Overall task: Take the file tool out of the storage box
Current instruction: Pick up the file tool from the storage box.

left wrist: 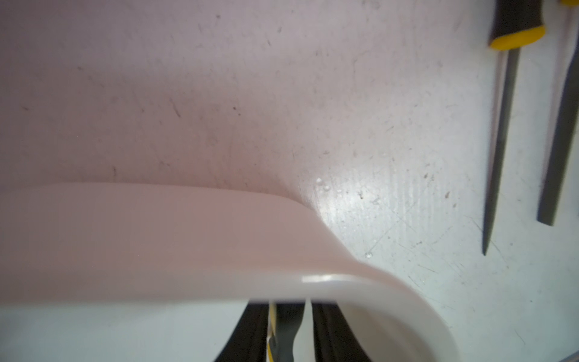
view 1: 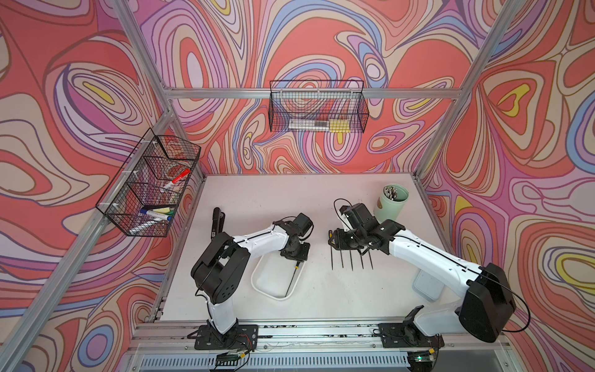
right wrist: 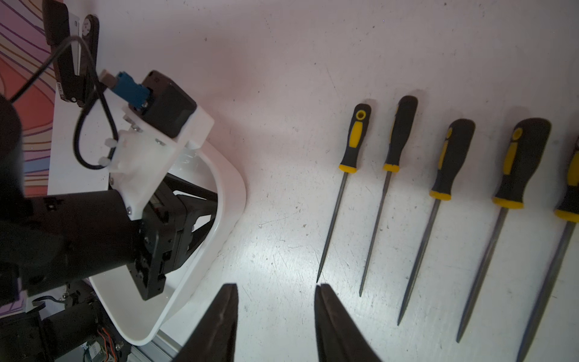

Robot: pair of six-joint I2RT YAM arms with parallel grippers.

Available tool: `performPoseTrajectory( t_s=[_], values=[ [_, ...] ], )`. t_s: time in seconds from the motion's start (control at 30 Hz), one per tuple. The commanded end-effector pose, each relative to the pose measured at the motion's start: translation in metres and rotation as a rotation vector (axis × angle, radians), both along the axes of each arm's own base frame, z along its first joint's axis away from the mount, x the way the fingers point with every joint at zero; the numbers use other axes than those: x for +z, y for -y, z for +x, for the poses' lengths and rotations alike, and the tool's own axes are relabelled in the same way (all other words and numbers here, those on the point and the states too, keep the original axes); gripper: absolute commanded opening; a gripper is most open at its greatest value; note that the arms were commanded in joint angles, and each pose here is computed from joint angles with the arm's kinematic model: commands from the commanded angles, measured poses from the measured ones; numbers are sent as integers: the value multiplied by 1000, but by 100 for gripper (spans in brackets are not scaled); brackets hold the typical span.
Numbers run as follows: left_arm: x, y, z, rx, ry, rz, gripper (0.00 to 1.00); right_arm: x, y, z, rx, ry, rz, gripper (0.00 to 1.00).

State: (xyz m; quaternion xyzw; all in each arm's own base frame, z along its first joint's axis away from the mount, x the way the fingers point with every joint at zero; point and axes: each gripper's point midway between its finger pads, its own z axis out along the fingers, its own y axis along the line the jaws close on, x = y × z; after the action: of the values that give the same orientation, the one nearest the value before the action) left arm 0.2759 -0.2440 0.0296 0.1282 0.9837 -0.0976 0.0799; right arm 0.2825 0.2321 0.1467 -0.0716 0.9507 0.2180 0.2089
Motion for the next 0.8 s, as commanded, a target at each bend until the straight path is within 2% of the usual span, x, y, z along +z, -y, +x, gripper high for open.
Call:
performPoseTrajectory(
  t_s=[0.0,0.1,0.17,0.37,0.6,0.7,0.77],
  values=[
    [-2,-7,0,6,6,77,25,6,3,0,-1,30,17,42],
    [-3,-9,0,10,8,90,22,6,3,-2,0,31,19,42],
    [0,-12,1,20,27,98,17,7,4,-2,0,39,24,42],
    [23,-19,11,55,119,98,5,12,1,-4,14,62,57,41],
    [73,-17,20,107,260,-16,4,27,-6,-10,46,109,145,41],
    [96,-19,23,146,307,-90,4,37,-18,-16,90,120,233,40],
    [111,-20,27,185,326,-180,4,44,-29,-22,133,123,321,40]
  ],
)
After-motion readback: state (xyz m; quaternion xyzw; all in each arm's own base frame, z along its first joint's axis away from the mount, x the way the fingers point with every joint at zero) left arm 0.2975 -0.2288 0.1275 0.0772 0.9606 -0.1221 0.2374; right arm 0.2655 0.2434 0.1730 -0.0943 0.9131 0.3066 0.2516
